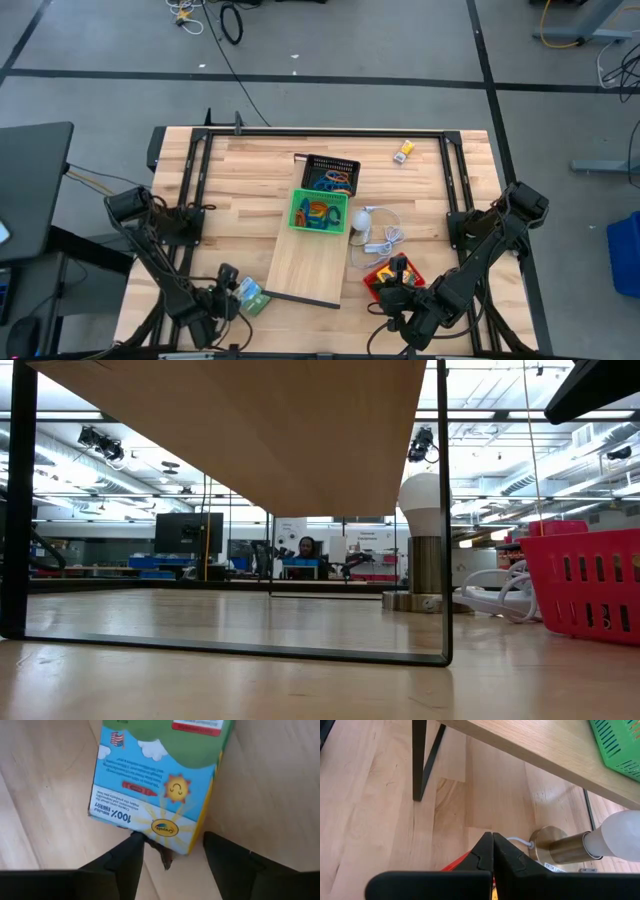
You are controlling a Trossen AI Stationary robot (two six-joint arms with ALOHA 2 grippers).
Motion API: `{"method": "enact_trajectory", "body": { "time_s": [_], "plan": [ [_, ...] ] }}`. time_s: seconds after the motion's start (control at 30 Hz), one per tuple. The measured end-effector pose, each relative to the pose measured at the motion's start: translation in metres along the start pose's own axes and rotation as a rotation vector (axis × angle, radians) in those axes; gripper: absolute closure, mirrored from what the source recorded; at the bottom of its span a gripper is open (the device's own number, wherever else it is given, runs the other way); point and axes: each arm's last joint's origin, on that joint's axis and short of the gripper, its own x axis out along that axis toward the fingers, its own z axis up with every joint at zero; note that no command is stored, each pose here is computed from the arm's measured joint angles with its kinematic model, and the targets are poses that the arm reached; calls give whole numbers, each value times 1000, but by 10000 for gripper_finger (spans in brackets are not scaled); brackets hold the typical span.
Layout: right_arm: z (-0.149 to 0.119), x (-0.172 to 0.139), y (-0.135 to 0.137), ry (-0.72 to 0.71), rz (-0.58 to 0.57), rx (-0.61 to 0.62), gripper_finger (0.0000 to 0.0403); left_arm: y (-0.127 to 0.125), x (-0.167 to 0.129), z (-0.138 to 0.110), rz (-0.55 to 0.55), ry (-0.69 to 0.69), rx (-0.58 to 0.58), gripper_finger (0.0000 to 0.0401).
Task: Pick & Place Office Desk Supplies
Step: Put the box of crayon into the red bin
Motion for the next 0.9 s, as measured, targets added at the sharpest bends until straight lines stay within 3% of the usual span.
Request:
{"method": "enact_trajectory", "body": {
  "time_s": [0.23,0.5,0.9],
  "plan": [
    [0,0,0,0,0,2,403,-2,4,1,74,-53,10,231],
    [0,0,0,-2,1,5,403,-7,5,2,69,-95,53,385],
    [0,0,0,-2,1,4,403,-8,-22,8,115,-34,59,399]
  ]
}}
